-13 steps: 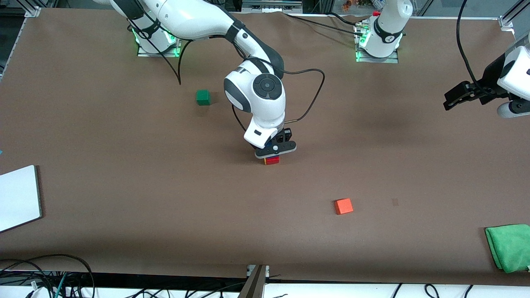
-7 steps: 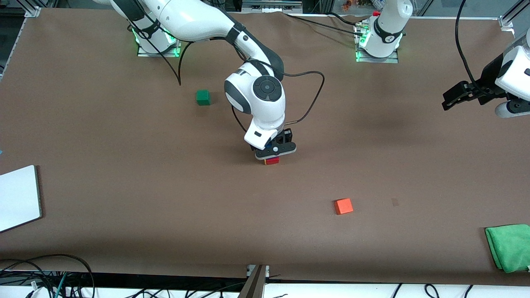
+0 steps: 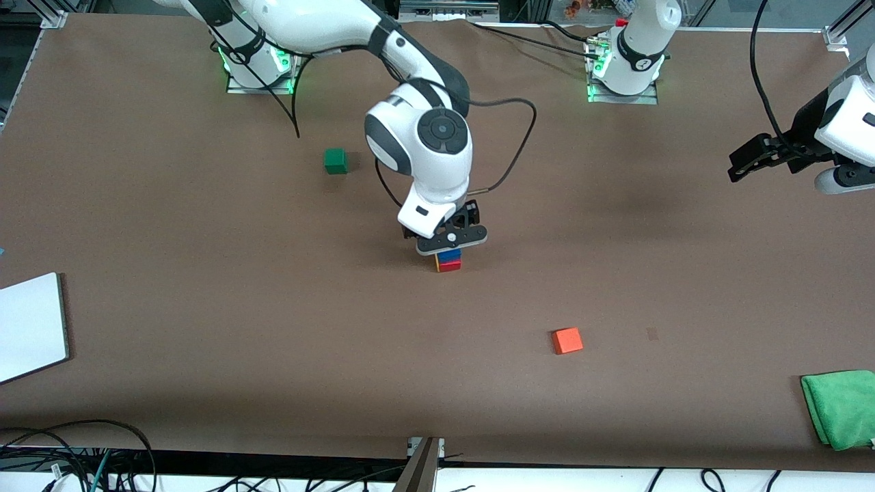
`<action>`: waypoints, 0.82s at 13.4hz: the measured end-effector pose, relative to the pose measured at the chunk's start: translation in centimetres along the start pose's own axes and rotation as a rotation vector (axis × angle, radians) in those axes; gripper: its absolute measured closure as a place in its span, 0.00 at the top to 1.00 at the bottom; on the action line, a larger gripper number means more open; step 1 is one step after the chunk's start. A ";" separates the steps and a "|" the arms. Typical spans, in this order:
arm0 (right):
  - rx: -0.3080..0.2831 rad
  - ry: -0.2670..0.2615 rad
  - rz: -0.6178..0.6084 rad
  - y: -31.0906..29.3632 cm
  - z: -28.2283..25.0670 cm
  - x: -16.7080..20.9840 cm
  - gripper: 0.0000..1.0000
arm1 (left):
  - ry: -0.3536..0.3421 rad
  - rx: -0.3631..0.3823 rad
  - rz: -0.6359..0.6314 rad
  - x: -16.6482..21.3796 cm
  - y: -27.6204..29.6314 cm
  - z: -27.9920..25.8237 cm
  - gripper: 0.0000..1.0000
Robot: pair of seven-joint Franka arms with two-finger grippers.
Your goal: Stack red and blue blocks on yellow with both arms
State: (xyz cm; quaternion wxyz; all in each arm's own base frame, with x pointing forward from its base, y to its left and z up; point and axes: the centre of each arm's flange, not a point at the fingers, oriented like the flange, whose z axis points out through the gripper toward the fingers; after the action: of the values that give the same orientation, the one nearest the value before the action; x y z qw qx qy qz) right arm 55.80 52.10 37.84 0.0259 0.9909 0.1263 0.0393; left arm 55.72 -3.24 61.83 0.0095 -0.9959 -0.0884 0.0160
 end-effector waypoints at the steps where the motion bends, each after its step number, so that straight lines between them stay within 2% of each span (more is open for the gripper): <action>1: -0.010 -0.006 -0.005 2.1 -1.9 0.5 1.00 | 0.000 0.000 0.000 0.0 0.0 0.0 1.00; 4: -0.032 -0.033 0.004 10.0 -5.9 2.5 1.00 | 0.000 0.000 0.000 0.0 0.0 0.0 1.00; 7: -0.054 -0.088 -0.020 18.1 -8.7 3.3 1.00 | 0.000 0.000 0.001 0.0 0.0 0.0 1.00; 11: -0.058 -0.125 0.007 32.4 -12.0 3.8 1.00 | 0.000 0.000 0.007 -0.1 0.4 0.0 1.00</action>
State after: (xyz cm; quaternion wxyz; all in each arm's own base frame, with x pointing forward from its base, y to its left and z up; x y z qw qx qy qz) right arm 66.48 22.25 52.08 0.0621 0.9907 0.1199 -0.0189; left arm 55.70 -3.63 61.84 0.0094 -0.9962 -0.0849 0.0158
